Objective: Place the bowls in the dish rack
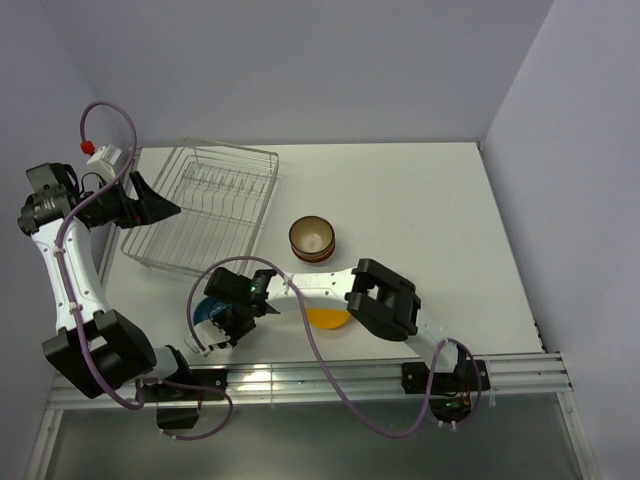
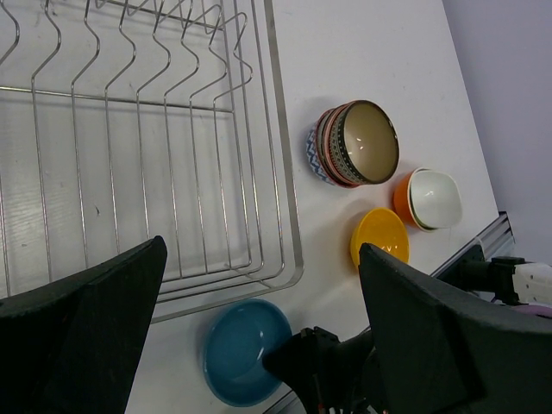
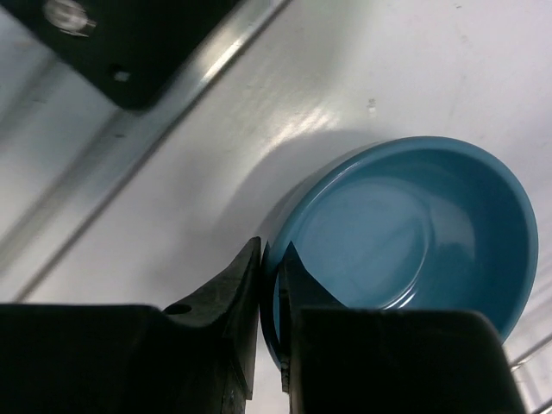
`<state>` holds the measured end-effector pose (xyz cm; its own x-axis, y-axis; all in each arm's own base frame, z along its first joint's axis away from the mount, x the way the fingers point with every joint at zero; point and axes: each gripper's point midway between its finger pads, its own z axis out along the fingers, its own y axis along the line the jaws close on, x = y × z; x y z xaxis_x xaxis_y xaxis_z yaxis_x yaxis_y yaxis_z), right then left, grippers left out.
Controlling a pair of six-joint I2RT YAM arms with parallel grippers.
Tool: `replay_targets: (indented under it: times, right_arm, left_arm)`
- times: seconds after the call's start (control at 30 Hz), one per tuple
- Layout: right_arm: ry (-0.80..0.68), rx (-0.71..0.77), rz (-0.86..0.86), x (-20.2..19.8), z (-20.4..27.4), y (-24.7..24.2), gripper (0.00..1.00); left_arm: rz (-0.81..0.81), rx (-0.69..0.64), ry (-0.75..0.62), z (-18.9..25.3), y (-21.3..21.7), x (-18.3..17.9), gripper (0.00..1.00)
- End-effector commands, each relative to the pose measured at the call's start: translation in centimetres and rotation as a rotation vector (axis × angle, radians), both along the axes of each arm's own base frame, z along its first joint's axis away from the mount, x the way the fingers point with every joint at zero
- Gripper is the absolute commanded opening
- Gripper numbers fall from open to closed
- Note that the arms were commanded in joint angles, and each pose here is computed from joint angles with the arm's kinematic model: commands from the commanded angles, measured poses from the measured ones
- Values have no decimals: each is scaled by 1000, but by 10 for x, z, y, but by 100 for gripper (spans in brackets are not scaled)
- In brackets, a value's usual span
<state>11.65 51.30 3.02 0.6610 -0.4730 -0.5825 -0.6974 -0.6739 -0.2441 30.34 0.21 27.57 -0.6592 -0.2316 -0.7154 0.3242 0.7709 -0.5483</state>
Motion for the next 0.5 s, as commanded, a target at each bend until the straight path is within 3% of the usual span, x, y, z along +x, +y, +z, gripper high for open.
replay_targets:
  times: [0.0, 0.2, 0.33, 0.47]
  right_arm:
    - [106, 54, -30, -17, 58, -7, 0]
    - [290, 181, -70, -48, 149, -14, 0]
    - [332, 243, -120, -50, 188, -29, 0]
    - [466, 309, -233, -39, 229, -44, 0]
  left_arm:
    - [-20, 39, -100, 30, -3, -4, 99]
    - [-27, 17, -134, 44, -6, -2, 99]
    - [-22, -6, -158, 56, -10, -2, 99]
    - [-1, -4, -216, 73, -11, 0, 99]
